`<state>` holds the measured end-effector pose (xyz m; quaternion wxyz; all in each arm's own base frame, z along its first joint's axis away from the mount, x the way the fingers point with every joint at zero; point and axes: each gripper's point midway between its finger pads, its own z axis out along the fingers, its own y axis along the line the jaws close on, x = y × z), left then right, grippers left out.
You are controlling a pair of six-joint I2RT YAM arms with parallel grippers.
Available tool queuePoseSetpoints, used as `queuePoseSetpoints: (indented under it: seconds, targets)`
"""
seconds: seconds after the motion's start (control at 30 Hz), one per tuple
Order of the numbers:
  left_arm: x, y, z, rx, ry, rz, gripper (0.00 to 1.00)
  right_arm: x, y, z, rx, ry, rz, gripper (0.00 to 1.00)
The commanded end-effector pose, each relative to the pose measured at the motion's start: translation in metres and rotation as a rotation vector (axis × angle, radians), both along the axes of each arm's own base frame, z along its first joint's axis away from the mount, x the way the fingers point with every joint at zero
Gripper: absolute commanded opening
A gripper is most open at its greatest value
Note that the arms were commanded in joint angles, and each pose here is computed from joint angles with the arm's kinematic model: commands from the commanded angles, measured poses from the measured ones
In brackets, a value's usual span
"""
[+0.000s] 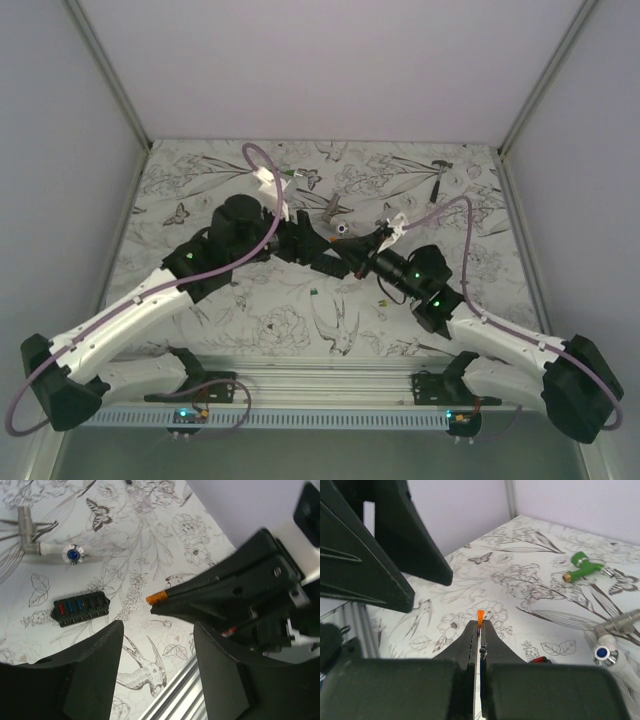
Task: Snap on the fuse box
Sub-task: Pick up the fuse from the center of the board.
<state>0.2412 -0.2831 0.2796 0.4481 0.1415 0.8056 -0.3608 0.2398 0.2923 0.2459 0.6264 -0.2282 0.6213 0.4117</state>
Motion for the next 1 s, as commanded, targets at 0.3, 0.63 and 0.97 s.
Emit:
queuePoseSetpoints:
  seconds: [0.3, 0.63, 0.97]
  targets:
    - [-0.047, 0.007, 0.048, -0.048, -0.256, -0.520, 0.50, -0.048, 0.006, 0.040, -0.085, -0.015, 0.518, 0.00]
    - [-0.048, -0.003, 0.042, -0.055, -0.232, -0.597, 0.36, -0.064, 0.011, 0.051, -0.084, -0.018, 0.655, 0.00]
    - [-0.057, -0.007, 0.036, -0.069, -0.211, -0.659, 0.28, -0.064, 0.014, 0.051, -0.079, 0.008, 0.680, 0.00]
